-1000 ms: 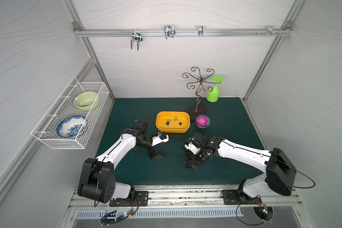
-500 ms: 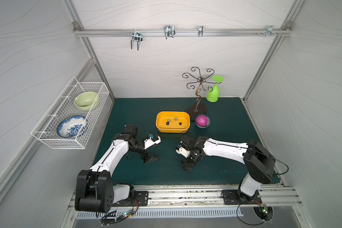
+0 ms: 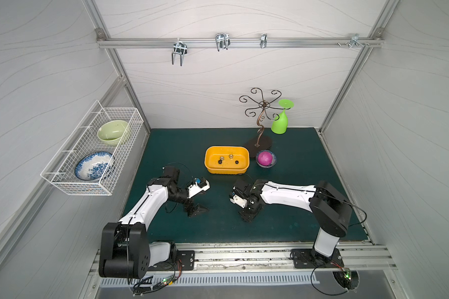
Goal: Put the nuts on the desktop into the storage box
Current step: Pick up the nut from the center of the board.
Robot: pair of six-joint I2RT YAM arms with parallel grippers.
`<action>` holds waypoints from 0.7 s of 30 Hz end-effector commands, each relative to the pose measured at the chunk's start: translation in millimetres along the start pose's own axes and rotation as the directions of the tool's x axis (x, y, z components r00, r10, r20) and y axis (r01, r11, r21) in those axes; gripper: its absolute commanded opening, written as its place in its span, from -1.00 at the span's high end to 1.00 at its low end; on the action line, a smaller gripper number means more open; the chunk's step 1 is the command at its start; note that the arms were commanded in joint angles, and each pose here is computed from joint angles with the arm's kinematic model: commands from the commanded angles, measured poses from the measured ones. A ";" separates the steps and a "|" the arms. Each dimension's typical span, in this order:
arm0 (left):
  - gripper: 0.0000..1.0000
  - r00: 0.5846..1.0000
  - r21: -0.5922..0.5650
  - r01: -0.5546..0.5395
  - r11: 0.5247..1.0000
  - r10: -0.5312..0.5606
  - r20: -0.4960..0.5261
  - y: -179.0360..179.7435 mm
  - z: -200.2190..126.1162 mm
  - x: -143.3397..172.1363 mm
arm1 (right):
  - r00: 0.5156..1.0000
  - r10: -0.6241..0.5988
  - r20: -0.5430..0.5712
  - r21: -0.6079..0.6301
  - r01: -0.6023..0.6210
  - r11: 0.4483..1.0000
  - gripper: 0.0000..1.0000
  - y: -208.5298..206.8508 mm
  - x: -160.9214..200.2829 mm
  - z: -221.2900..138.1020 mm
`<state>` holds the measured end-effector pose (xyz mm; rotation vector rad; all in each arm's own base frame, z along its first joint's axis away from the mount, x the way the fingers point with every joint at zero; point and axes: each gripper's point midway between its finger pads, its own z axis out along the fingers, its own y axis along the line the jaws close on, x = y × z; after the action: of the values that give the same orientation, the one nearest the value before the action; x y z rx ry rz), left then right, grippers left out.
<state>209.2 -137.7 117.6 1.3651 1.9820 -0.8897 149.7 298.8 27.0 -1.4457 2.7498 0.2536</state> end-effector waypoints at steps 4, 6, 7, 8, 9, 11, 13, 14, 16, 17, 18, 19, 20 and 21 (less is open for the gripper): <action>-0.97 1.000 -0.036 -0.002 0.999 0.002 0.006 6.1 -3.4 -3.4 | 1.000 -0.006 -0.008 -0.009 0.006 1.000 0.14 3.0 0.0 2.2; -0.97 1.000 -0.036 0.002 0.999 -0.002 0.005 6.0 -3.7 -2.9 | 1.000 -0.004 -0.010 -0.017 0.004 1.000 0.14 4.7 0.3 3.6; -0.97 1.000 -0.035 0.003 0.999 -0.003 0.005 5.8 -3.5 -2.8 | 1.000 -0.008 -0.013 -0.020 0.007 1.000 0.14 5.5 0.7 4.5; -0.97 1.000 -0.034 0.003 0.999 -0.002 0.005 5.7 -3.4 -3.0 | 1.000 -0.008 -0.016 -0.019 0.007 1.000 0.14 6.0 1.2 5.7; -0.97 1.000 -0.036 0.004 0.999 -0.004 0.005 6.2 -3.5 -2.9 | 1.000 -0.006 -0.019 -0.020 0.005 1.000 0.14 6.0 1.8 7.2; -0.97 1.000 -0.039 0.009 0.999 -0.009 0.003 7.3 -3.4 -2.9 | 1.000 -0.003 -0.026 -0.024 0.003 1.000 0.20 6.7 2.8 9.3; -0.97 1.000 -0.040 0.013 0.999 -0.013 0.003 7.3 -3.7 -3.0 | 1.000 0.001 -0.030 -0.023 -0.002 1.000 0.24 6.5 3.6 10.4; -0.97 1.000 -0.042 0.014 0.999 -0.014 0.002 8.0 -3.6 -2.8 | 0.999 0.002 -0.032 -0.021 -0.003 1.000 0.24 6.1 3.9 10.8; -0.97 1.000 -0.042 0.015 0.999 -0.015 0.003 7.8 -3.7 -2.9 | 0.999 0.004 -0.032 -0.024 -0.005 1.000 0.25 6.7 4.2 10.3; -0.97 1.000 -0.042 0.015 0.999 -0.015 0.003 7.9 -3.6 -3.0 | 0.999 0.005 -0.032 -0.026 -0.006 1.000 0.26 7.0 4.4 9.8; -0.97 1.000 -0.043 0.015 0.999 -0.015 0.001 8.2 -3.5 -2.8 | 1.000 0.006 -0.029 -0.025 -0.007 1.000 0.37 6.9 4.1 9.5; -0.97 1.000 -0.043 0.017 0.999 -0.017 0.002 8.4 -3.5 -2.7 | 1.000 0.007 -0.026 -0.025 -0.008 1.000 0.49 7.0 3.7 9.3; -0.97 1.000 -0.044 0.017 0.999 -0.017 0.002 8.6 -3.6 -2.9 | 1.000 0.007 -0.024 -0.023 -0.008 1.000 0.59 6.7 3.6 9.2; -0.97 1.000 -0.044 0.020 0.999 -0.020 0.001 8.7 -3.5 -2.5 | 1.000 0.008 -0.020 -0.018 -0.008 1.000 0.62 5.7 2.9 8.9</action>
<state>213.1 -134.8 115.3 1.3327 2.0251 -0.8741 146.0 302.2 20.6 -1.4499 2.7669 0.2712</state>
